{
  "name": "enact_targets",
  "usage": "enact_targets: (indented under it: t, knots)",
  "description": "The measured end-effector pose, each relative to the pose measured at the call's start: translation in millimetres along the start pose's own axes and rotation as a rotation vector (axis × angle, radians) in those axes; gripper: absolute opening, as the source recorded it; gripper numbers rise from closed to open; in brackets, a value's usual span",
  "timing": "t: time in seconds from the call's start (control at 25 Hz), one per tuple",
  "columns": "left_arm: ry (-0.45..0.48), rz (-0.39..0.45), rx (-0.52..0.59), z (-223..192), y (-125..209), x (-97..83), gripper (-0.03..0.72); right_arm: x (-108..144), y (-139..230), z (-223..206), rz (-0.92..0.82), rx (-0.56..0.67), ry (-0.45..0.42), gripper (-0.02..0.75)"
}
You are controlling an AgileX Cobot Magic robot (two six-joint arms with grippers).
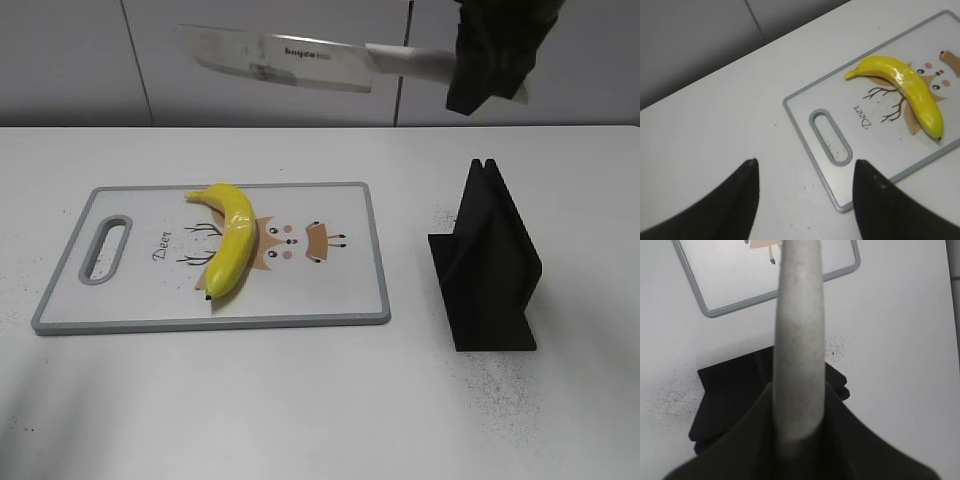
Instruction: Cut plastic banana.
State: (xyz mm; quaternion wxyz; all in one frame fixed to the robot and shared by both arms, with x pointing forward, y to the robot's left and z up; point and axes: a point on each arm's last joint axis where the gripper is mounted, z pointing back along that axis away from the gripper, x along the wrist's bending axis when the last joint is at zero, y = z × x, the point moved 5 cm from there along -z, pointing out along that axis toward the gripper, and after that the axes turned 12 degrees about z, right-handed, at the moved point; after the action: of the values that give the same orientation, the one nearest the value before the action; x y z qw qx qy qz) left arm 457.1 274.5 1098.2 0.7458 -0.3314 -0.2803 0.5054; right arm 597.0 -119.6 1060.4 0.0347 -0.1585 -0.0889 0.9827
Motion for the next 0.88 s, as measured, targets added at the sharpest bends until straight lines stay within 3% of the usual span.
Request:
enact_targets:
  t: [0.2, 0.4, 0.48, 0.68, 0.88]
  knots:
    - [0.161, -0.156, 0.014, -30.3, -52.7, 2.7, 0.554, -13.2, -10.1, -22.2, 0.150, -0.008, -0.018, 0.161]
    - [0.363, -0.348, 0.029, -56.2, -84.9, -4.5, 0.554, -21.2, -27.0, -54.0, 0.249, -0.068, -0.073, 0.161]
    - [0.401, -0.413, 0.032, -67.1, -93.7, -8.2, 0.554, -24.6, -34.2, -62.5, 0.259, -0.099, -0.084, 0.161]
    - [0.485, -0.574, 0.090, -107.7, -94.1, -35.8, 0.554, -29.9, -47.1, -78.5, 0.295, -0.159, -0.102, 0.161]
    - [0.494, -0.691, 0.176, -153.4, -79.9, -56.6, 0.553, -28.8, -49.7, -89.1, 0.359, -0.176, -0.119, 0.161]
